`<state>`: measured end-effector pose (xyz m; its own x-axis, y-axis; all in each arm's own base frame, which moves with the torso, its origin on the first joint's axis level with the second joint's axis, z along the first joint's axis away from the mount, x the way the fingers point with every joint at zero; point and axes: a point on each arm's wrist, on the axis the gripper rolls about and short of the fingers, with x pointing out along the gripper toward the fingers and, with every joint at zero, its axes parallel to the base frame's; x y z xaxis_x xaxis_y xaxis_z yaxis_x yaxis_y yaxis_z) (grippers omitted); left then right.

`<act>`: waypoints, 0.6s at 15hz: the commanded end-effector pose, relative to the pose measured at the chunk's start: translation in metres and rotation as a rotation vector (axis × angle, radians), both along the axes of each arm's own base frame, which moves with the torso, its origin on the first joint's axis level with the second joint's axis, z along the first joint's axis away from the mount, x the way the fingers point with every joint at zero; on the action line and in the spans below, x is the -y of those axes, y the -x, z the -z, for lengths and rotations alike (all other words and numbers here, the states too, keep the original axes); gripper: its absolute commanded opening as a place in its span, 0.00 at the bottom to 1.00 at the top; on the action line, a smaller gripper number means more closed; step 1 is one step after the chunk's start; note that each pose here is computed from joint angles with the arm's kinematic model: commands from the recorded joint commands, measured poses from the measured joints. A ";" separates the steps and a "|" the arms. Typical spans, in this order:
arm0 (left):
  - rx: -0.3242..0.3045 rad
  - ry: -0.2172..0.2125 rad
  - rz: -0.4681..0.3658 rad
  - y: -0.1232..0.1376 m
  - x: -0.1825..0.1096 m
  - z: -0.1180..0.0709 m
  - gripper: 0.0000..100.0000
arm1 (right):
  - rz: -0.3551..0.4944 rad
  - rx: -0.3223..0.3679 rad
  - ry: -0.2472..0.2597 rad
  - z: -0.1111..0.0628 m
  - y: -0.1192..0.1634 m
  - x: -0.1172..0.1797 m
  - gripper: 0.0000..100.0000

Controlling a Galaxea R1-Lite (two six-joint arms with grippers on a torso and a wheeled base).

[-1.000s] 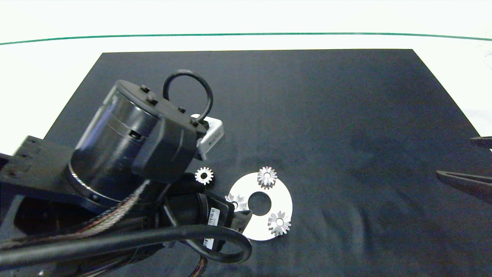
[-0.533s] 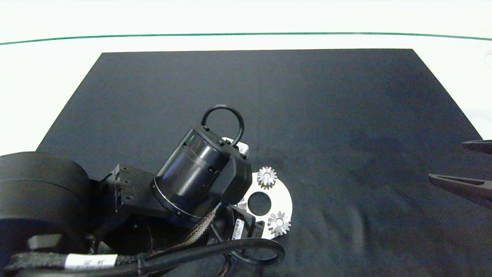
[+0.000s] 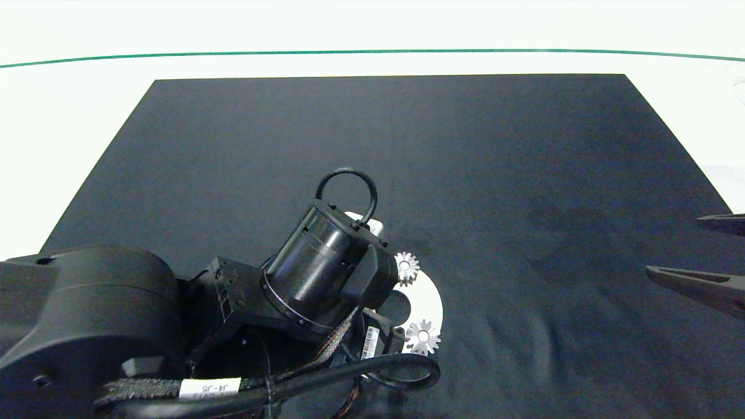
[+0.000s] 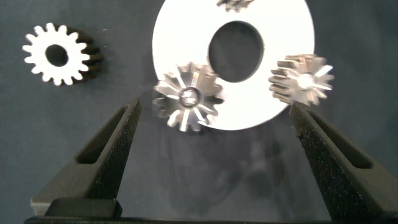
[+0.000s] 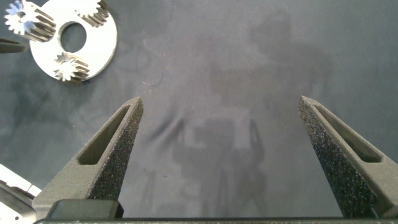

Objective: Remove an incorrectly installed larger gear and replace it with the correct smaller gear

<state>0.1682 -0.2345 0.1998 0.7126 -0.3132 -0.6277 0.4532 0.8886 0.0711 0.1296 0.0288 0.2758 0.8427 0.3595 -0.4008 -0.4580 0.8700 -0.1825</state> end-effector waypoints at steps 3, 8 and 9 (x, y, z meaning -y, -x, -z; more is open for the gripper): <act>-0.013 -0.021 -0.018 -0.007 0.003 0.009 1.00 | -0.008 -0.008 0.005 0.002 0.000 -0.001 1.00; -0.016 -0.027 -0.018 -0.010 0.007 0.016 1.00 | -0.010 -0.011 0.006 0.003 -0.001 -0.001 1.00; -0.014 -0.023 -0.019 -0.011 0.008 0.016 1.00 | -0.011 -0.011 0.006 0.003 0.000 -0.001 1.00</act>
